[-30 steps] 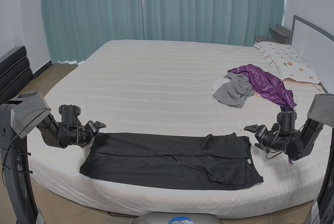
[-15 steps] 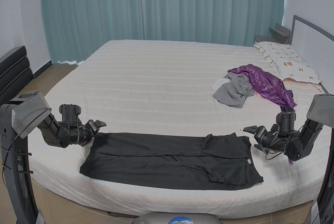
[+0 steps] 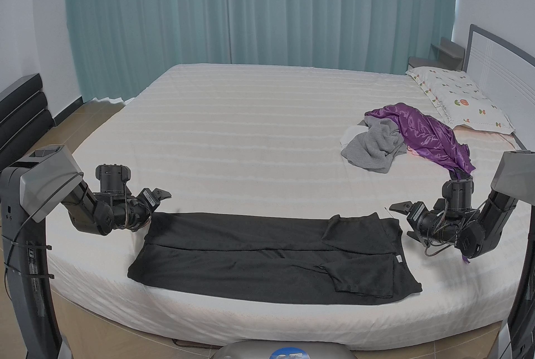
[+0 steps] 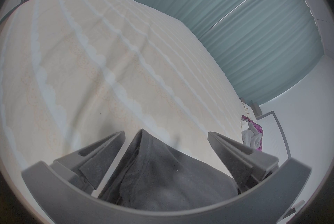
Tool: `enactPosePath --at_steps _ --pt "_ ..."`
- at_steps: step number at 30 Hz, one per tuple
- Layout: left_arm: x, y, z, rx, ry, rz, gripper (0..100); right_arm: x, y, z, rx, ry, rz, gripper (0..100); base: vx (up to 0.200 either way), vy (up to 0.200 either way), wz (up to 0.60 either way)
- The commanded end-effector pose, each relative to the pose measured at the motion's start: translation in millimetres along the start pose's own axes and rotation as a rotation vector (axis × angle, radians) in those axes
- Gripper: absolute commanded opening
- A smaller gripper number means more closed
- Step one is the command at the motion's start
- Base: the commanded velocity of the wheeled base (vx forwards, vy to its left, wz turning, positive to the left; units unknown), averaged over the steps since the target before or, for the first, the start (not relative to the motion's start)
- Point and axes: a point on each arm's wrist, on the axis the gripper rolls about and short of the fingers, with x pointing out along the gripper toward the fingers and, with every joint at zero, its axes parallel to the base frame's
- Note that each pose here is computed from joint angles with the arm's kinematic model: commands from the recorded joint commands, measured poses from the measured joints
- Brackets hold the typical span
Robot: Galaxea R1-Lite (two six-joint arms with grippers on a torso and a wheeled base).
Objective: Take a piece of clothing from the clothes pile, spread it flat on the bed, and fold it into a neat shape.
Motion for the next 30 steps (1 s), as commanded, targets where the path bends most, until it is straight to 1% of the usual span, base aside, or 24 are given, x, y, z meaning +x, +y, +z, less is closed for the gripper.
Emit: enactPosePath --at_steps 1,4,5,9,15,21,30 --pt "10.8 1.8 -4.3 0.008 0.009 0.003 100 1.4 -1.0 -0.8 0.000 0.003 -0.002 100 0.000 0.000 0.00" --pt "12.8 1.7 -6.3 0.012 0.012 0.007 100 1.5 -0.8 -0.5 0.000 0.002 -0.001 100 0.000 0.000 0.00" --pt "12.9 1.1 -6.6 0.011 0.011 0.007 0 1.4 -1.1 -0.1 0.001 0.001 -0.002 100 0.000 0.000 0.00" --pt "12.9 1.6 -5.8 0.010 0.001 0.017 0 1.6 -1.8 0.1 0.002 0.001 -0.003 100 0.000 0.000 0.00" --pt "11.3 4.6 -2.1 0.002 -0.057 0.075 0 1.3 -3.0 1.8 0.006 -0.005 -0.007 100 0.000 0.000 0.00" --pt "12.4 4.1 -4.1 0.001 -0.052 0.075 0 3.6 -5.1 1.4 0.008 -0.002 -0.012 100 0.000 0.000 0.00" --pt "12.5 3.9 -4.8 -0.001 -0.050 0.075 0 12.2 -7.2 9.3 0.012 -0.021 -0.015 100 0.000 0.000 0.00"
